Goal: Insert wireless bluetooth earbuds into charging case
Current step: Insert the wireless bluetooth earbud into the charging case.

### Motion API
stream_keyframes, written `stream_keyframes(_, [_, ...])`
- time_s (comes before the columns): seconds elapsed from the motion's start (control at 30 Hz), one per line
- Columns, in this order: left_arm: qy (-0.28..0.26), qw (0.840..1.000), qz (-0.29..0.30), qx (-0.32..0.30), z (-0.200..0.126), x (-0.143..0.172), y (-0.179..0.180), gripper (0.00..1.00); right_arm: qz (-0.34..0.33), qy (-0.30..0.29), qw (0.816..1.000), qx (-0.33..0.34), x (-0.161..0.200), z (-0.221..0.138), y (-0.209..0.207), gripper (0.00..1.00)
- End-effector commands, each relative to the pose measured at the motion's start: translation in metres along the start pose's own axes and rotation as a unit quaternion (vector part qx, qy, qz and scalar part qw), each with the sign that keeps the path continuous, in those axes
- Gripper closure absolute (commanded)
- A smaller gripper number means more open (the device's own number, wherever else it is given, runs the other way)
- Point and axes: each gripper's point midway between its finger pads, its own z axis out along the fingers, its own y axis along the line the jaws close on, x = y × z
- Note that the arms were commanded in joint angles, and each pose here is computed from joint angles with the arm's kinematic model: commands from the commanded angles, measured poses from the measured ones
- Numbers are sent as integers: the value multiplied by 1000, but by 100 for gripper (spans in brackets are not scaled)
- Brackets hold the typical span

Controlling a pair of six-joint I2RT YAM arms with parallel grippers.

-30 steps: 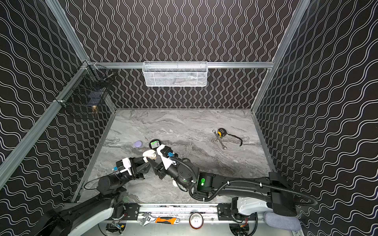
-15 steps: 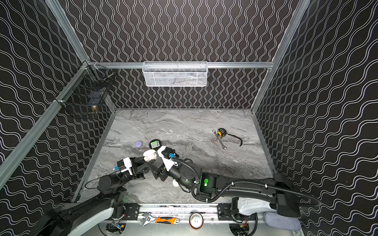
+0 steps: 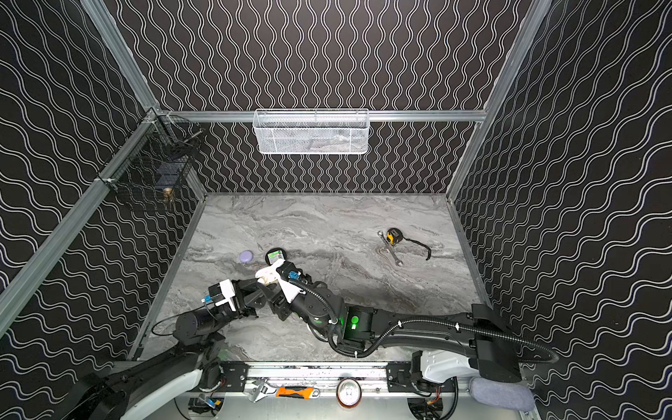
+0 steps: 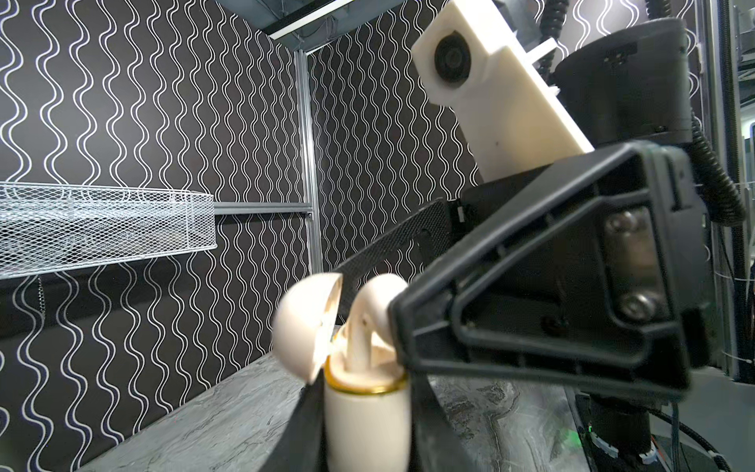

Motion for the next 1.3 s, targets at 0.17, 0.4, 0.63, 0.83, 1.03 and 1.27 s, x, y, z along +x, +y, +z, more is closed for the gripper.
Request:
stream_keyframes(0.17, [-29,999,19,12,-1,-15,-6,100,4,-3,1000,16,3,-9,-11,36])
stream_keyframes(0.4, [-26,999,16,18,1,-13,-7,100,3,-9,1000,24,-2,-18,-18,26])
stream_keyframes(0.63, [-21,1000,14,15,2,-11,-5,100,11,-30,999,-31,-20,-35,-7,31])
stream_keyframes(0.83, [-10,1000,11,11,3,-6,-2,100,25,-29,997,-72,-31,-37,9,66])
stream_keyframes(1.03, [-10,1000,11,11,3,-6,-3,100,30,-8,998,-51,-27,-15,12,79])
stream_keyframes(1.27, [-8,1000,11,13,4,-6,-3,100,25,3,999,-42,-18,-6,13,81])
